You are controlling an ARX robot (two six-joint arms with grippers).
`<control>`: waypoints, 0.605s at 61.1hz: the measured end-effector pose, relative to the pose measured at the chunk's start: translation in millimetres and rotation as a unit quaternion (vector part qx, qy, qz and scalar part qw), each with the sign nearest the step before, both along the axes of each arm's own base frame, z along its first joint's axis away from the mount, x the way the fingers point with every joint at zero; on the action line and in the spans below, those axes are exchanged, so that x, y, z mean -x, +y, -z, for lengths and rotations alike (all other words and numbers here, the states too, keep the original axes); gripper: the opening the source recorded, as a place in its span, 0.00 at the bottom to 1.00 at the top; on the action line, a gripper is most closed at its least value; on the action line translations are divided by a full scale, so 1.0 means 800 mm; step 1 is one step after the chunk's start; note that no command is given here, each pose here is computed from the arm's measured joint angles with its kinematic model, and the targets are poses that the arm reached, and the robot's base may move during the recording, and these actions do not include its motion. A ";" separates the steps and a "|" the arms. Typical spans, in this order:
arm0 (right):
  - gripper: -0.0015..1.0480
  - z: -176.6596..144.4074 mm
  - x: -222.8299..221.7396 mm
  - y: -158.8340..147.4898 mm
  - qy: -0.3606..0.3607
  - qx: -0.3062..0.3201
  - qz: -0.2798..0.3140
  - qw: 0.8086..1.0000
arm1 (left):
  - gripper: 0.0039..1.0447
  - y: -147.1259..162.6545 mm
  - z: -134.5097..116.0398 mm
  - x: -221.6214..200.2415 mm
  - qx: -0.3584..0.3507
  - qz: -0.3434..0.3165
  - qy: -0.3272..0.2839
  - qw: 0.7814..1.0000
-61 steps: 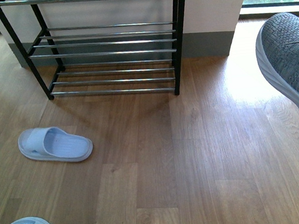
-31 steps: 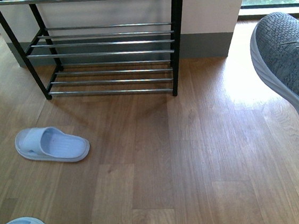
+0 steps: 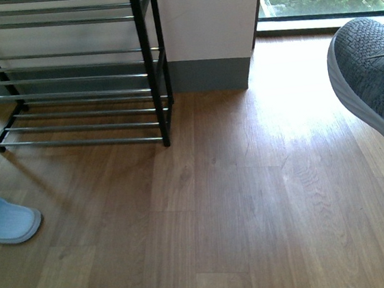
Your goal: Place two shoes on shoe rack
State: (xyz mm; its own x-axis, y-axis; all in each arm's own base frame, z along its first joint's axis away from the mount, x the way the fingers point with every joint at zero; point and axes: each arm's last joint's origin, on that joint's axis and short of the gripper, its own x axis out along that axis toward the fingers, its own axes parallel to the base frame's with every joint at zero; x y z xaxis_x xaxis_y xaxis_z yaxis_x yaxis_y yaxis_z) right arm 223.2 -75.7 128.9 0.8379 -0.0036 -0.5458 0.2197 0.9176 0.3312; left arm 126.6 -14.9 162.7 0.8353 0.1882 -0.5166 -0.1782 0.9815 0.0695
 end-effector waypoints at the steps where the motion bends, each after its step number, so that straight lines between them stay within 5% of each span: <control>1: 0.01 0.000 0.000 0.000 0.000 0.000 0.000 1.000 | 0.02 0.000 0.000 0.000 0.000 0.000 0.000 1.000; 37: 0.01 -0.001 0.000 -0.001 -0.002 0.001 0.001 1.000 | 0.02 0.000 0.000 0.000 0.001 0.002 0.000 1.000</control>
